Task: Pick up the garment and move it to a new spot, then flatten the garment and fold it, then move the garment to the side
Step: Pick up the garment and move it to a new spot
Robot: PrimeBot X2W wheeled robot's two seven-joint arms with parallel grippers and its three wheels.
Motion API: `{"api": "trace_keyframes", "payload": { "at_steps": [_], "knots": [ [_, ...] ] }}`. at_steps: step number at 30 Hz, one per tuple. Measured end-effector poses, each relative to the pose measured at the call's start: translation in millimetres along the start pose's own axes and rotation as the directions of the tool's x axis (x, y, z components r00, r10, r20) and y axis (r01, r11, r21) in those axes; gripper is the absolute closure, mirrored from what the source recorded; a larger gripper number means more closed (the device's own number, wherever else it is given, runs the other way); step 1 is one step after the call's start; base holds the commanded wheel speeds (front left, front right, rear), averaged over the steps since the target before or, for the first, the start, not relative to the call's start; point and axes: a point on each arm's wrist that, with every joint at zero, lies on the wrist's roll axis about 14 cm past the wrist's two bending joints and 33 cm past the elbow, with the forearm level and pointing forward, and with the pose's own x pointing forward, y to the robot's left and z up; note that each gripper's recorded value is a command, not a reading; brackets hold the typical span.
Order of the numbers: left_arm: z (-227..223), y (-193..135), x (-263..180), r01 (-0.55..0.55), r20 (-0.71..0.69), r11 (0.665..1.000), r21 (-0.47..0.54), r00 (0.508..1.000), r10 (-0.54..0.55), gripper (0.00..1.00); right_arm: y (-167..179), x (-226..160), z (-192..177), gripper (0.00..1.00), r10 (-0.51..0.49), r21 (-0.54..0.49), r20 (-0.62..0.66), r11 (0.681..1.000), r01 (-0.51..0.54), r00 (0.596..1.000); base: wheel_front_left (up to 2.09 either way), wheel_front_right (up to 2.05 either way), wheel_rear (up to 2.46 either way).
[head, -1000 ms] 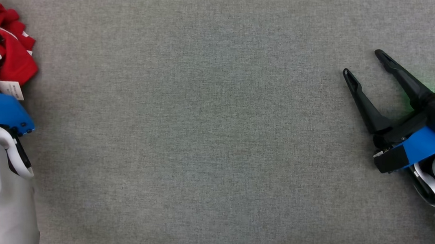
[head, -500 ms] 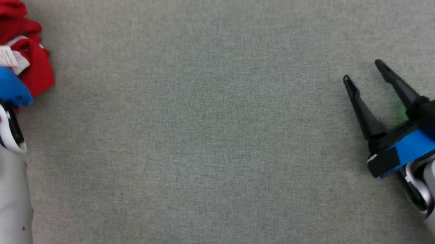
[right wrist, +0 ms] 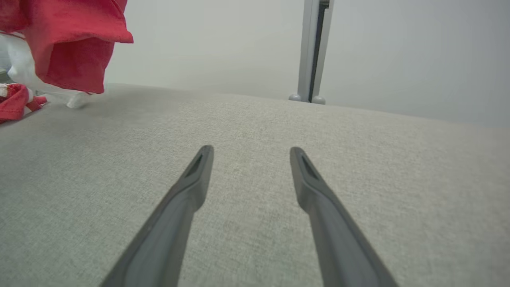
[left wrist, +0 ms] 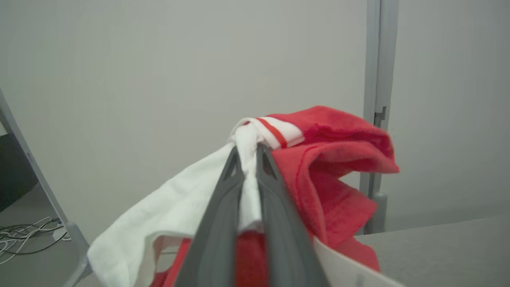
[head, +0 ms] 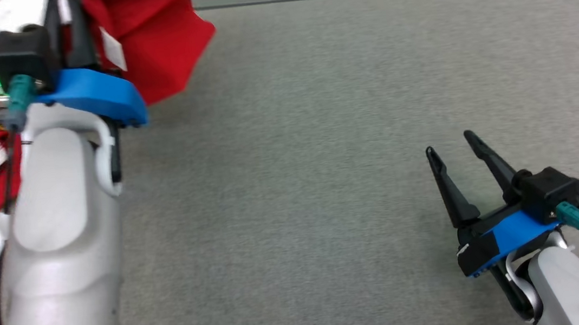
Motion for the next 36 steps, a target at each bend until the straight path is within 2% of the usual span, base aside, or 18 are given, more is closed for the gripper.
{"api": "trace_keyframes", "payload": {
  "at_steps": [5, 9, 15, 18, 22, 23, 24, 25, 29, 36],
  "knots": [
    [0.7, -76.1, 3.4, 0.165, 0.016, 0.983, -0.075, 0.986, -0.164, 1.0, -21.3, -24.4, 8.7, 0.0, -0.084, -0.004, 0.011, 0.996, 0.084, 0.996, 0.0, 0.0, 0.0],
    [-6.0, -129.7, -3.4, 0.284, 0.008, 0.951, -0.121, 0.958, -0.285, 1.0, -35.7, -43.3, 14.3, 0.0, -0.146, -0.003, 0.018, 0.989, 0.146, 0.989, 0.0, 0.0, 0.0],
    [-15.1, -204.9, -31.6, 0.441, -0.002, 0.871, -0.216, 0.892, -0.452, 1.0, -52.4, -71.6, 18.7, 0.0, -0.224, -0.003, 0.022, 0.975, 0.224, 0.974, 0.0, 0.0, 0.0],
    [-22.5, -232.5, -51.3, 0.486, -0.021, 0.837, -0.25, 0.862, -0.507, 1.0, -58.9, -81.8, 23.9, 0.0, -0.254, -0.003, 0.033, 0.967, 0.254, 0.967, 0.0, 0.0, 0.0],
    [-40.3, -248.8, -80.3, 0.493, -0.075, 0.822, -0.286, 0.844, -0.532, 0.98, -62.2, -92.4, 28.5, 0.0, -0.276, -0.001, 0.045, 0.961, 0.277, 0.96, 0.0, 0.0, 0.0],
    [-46.7, -249.9, -88.3, 0.49, -0.094, 0.821, -0.295, 0.84, -0.535, 0.68, -62.3, -94.7, 29.0, 0.0, -0.28, 0.0, 0.046, 0.96, 0.28, 0.959, 0.0, 0.0, 0.0],
    [-52.4, -249.5, -95.6, 0.482, -0.112, 0.822, -0.303, 0.838, -0.533, 0.09, -62.5, -96.9, 29.3, 0.0, -0.283, 0.001, 0.047, 0.959, 0.283, 0.958, 0.0, 0.0, 0.0],
    [-57.4, -247.9, -102.5, 0.474, -0.13, 0.826, -0.305, 0.839, -0.529, 0.0, -62.0, -99.0, 29.3, 0.0, -0.284, 0.002, 0.048, 0.959, 0.285, 0.958, 0.0, 0.0, 0.0],
    [-73.2, -231.9, -125.1, 0.409, -0.189, 0.856, -0.316, 0.857, -0.48, 0.0, -60.0, -103.6, 34.1, 0.0, -0.285, 0.004, 0.063, 0.958, 0.285, 0.956, 0.0, 0.0, 0.0],
    [-87.6, -164.8, -150.9, 0.187, -0.253, 0.932, -0.31, 0.929, -0.271, 0.0, -47.1, -107.0, 39.5, 0.0, -0.261, 0.009, 0.085, 0.965, 0.261, 0.962, 0.0, 0.0, 0.0]
  ]
}}
